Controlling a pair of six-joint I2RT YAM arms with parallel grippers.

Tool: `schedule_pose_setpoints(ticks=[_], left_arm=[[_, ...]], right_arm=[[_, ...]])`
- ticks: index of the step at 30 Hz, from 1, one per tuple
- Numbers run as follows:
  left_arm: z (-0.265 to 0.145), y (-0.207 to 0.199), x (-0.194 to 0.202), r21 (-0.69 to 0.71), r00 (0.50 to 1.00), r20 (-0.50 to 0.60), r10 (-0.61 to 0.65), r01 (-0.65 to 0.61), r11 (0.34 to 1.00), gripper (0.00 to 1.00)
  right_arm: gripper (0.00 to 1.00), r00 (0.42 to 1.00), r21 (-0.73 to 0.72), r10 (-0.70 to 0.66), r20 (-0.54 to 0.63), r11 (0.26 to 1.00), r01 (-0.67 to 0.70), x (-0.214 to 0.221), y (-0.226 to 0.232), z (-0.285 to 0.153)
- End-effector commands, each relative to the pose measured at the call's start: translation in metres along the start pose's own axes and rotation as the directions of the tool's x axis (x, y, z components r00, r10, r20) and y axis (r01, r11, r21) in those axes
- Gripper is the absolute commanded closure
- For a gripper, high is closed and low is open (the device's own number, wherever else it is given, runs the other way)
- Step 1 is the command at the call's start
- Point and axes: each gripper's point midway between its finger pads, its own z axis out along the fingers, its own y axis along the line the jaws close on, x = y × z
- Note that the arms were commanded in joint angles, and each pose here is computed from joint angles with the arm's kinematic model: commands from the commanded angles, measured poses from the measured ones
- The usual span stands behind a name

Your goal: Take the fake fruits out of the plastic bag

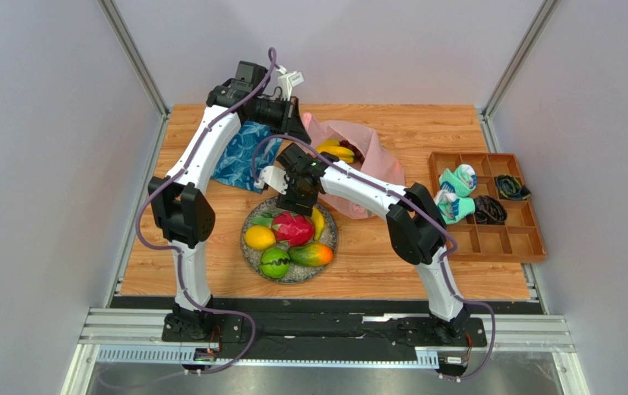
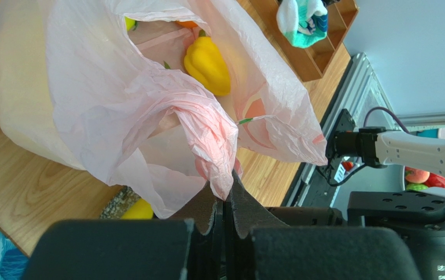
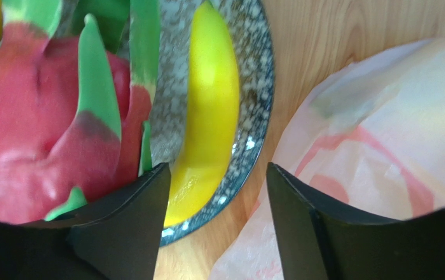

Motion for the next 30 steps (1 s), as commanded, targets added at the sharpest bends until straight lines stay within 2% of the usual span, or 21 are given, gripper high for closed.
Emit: schedule_pose_setpoints(ticks=[1,2,3,4,5,8,12,13,16,21,22,24,26,27,28,30], left_arm=[[-0.009,-0.015,-0.014,0.023,0.998,0.046,0.047,-0.049,0.999,1.0],[-0.008,-0.013,-0.015,0.022,0.998,0.047,0.038,-0.039,0.999,1.0],[-0.007,-0.011,-0.016,0.016,0.998,0.047,0.033,-0.034,0.999,1.0],[-0.005,-0.01,-0.015,0.016,0.999,0.044,0.03,-0.031,0.999,1.0],[-0.006,-0.01,-0.014,0.014,0.999,0.041,0.031,-0.031,0.999,1.0],[-0.009,-0.013,-0.007,0.019,0.999,0.022,0.024,-0.024,1.0,1.0],[-0.017,-0.023,0.007,0.036,1.0,0.003,0.018,-0.018,0.999,1.0],[-0.015,-0.022,0.015,0.041,1.0,-0.013,0.003,-0.002,0.999,1.0],[-0.016,-0.028,0.025,0.071,0.999,-0.03,-0.018,0.021,0.997,1.0],[-0.022,-0.038,0.037,0.085,0.999,-0.035,-0.025,0.028,0.996,1.0],[-0.023,-0.04,0.039,0.086,0.999,-0.038,-0.024,0.027,0.996,1.0],[-0.025,-0.039,0.046,0.074,0.999,-0.045,-0.031,0.034,0.997,1.0],[-0.028,-0.042,0.05,0.064,0.999,-0.046,-0.025,0.028,0.998,1.0],[-0.028,-0.04,0.057,0.058,0.998,-0.058,-0.036,0.039,0.998,1.0],[-0.029,-0.039,0.06,0.05,0.997,-0.061,-0.038,0.041,0.998,1.0],[-0.033,-0.043,0.069,0.043,0.997,-0.066,-0.028,0.031,0.999,1.0]], right_arm=[[0.3,0.998,-0.025,0.007,0.06,1.0,-0.005,-0.004,0.003,-0.05],[0.15,0.994,-0.035,0.012,0.111,0.999,-0.008,-0.01,0.004,-0.076],[0.15,0.991,-0.044,0.012,0.13,0.999,-0.007,-0.012,0.006,-0.09],[0.15,0.99,-0.066,0.016,0.138,0.998,-0.007,-0.009,0.012,-0.107],[0.15,0.98,-0.071,0.019,0.198,0.997,-0.005,-0.013,0.013,-0.135],[0.19,0.958,-0.048,0.042,0.285,0.998,-0.03,-0.005,0.013,-0.186],[0.3,0.922,0.032,0.15,0.358,0.984,-0.173,0.01,-0.014,-0.211],[0.34,0.906,0.066,0.174,0.386,0.974,-0.216,0.013,-0.032,-0.213],[0.44,0.891,0.108,0.259,0.372,0.942,-0.319,0.023,-0.063,-0.193],[0.61,0.909,0.094,0.323,0.262,0.929,-0.357,0.033,-0.082,-0.134],[0.65,0.914,0.065,0.335,0.228,0.932,-0.358,0.037,-0.078,-0.115],[0.67,0.923,0.057,0.342,0.177,0.933,-0.356,0.05,-0.071,-0.098],[0.67,0.938,0.122,0.331,0.106,0.931,-0.343,0.071,-0.068,-0.093],[0.71,0.937,0.121,0.347,0.034,0.93,-0.348,0.097,-0.052,-0.085],[0.73,0.933,0.169,0.357,0.046,0.918,-0.359,0.104,-0.051,-0.106],[0.74,0.93,0.176,0.365,0.028,0.915,-0.364,0.125,-0.031,-0.12]])
